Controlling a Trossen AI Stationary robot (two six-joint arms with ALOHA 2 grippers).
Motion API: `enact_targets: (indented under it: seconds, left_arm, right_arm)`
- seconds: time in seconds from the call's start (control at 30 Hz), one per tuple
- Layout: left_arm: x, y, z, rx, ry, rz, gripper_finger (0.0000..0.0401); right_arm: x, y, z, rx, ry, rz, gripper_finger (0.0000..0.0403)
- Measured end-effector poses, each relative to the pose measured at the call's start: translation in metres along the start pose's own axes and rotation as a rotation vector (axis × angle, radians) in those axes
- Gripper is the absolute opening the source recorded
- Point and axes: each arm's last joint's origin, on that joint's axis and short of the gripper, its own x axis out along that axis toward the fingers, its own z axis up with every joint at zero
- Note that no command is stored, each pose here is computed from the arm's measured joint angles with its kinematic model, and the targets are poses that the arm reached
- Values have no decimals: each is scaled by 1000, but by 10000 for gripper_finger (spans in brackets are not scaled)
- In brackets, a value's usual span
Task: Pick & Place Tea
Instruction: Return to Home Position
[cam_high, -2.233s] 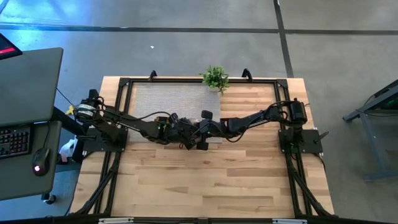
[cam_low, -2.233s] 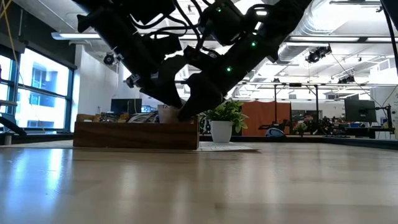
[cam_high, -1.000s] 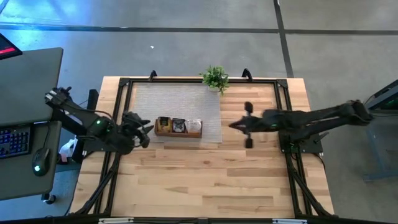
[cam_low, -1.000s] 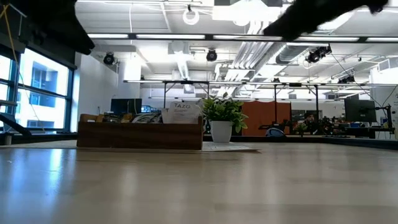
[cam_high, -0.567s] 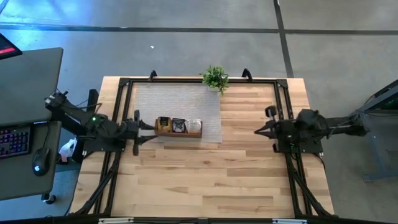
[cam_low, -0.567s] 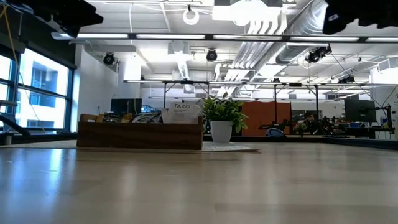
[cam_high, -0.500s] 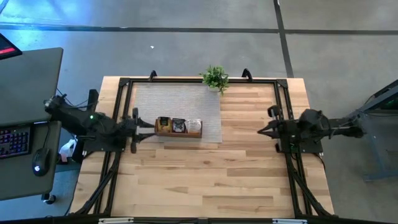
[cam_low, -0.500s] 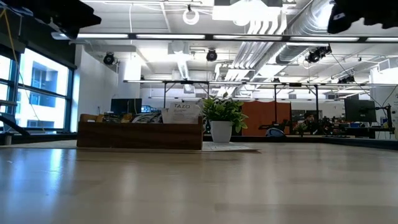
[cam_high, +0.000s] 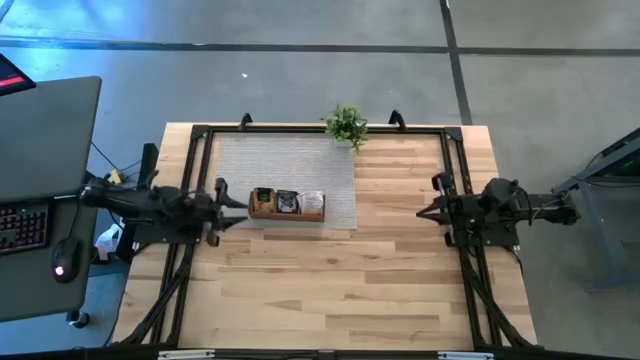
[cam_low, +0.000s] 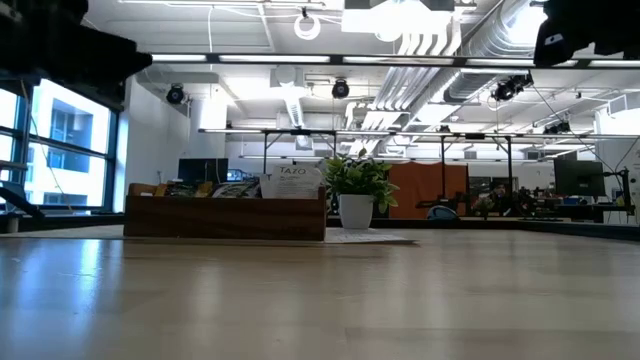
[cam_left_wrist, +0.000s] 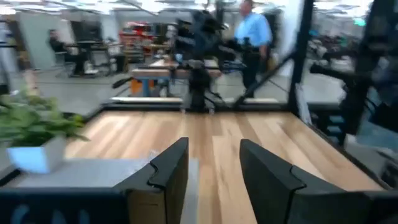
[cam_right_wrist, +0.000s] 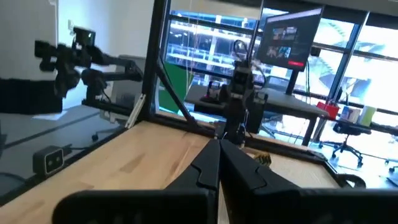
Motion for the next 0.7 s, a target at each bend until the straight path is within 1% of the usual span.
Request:
enact_targets:
  seconds: [0.1, 0.17, 0.27, 0.3, 0.37, 0.47, 0.7]
  left_arm:
    - [6, -2, -19, 10, -8, -43, 143]
    - [8, -1, -31, -1, 43, -35, 143]
    - [10, -1, -32, -45, 74, -31, 143]
    - [11, -2, -35, -43, 100, -32, 143]
    - [11, -2, -35, -38, 100, -31, 143]
    - [12, -2, -37, -33, 127, -24, 143]
    - [12, -2, -37, -33, 128, -24, 143]
  right_arm:
    - [0, 1, -4, 3, 11, 1, 5]
    - [1, 1, -7, 6, 25, -5, 6]
    - [1, 0, -11, 2, 47, -36, 9]
    - [1, 0, -11, 6, 55, -54, 9]
    - [1, -1, -11, 42, 56, -76, 8]
    - [1, -1, -11, 99, 56, -84, 4]
    - [2, -1, -12, 99, 63, -83, 8]
